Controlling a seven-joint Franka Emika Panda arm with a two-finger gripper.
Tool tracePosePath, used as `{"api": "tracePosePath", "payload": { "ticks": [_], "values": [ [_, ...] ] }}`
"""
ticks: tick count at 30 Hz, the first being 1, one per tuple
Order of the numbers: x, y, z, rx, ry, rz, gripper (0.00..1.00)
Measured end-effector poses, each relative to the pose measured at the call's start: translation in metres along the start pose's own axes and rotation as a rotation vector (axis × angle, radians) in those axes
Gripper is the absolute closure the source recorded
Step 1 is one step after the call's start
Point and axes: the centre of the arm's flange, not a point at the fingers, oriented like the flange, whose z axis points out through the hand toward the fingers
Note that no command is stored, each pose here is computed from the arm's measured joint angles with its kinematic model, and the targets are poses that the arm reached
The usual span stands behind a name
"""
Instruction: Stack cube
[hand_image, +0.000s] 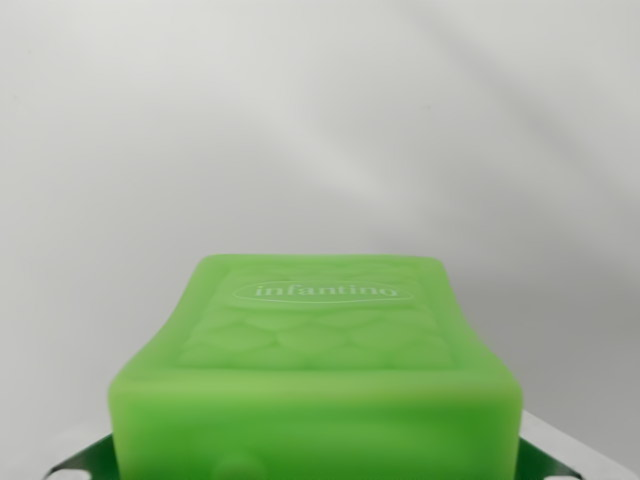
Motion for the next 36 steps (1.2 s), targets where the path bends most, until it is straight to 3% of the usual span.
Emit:
{"api": "tracePosePath", "payload": {
  "ticks": [36],
  "values": [
    [0.011, -0.067, -0.003, 0.0003, 0.0016, 0.018, 1.00]
  ]
}}
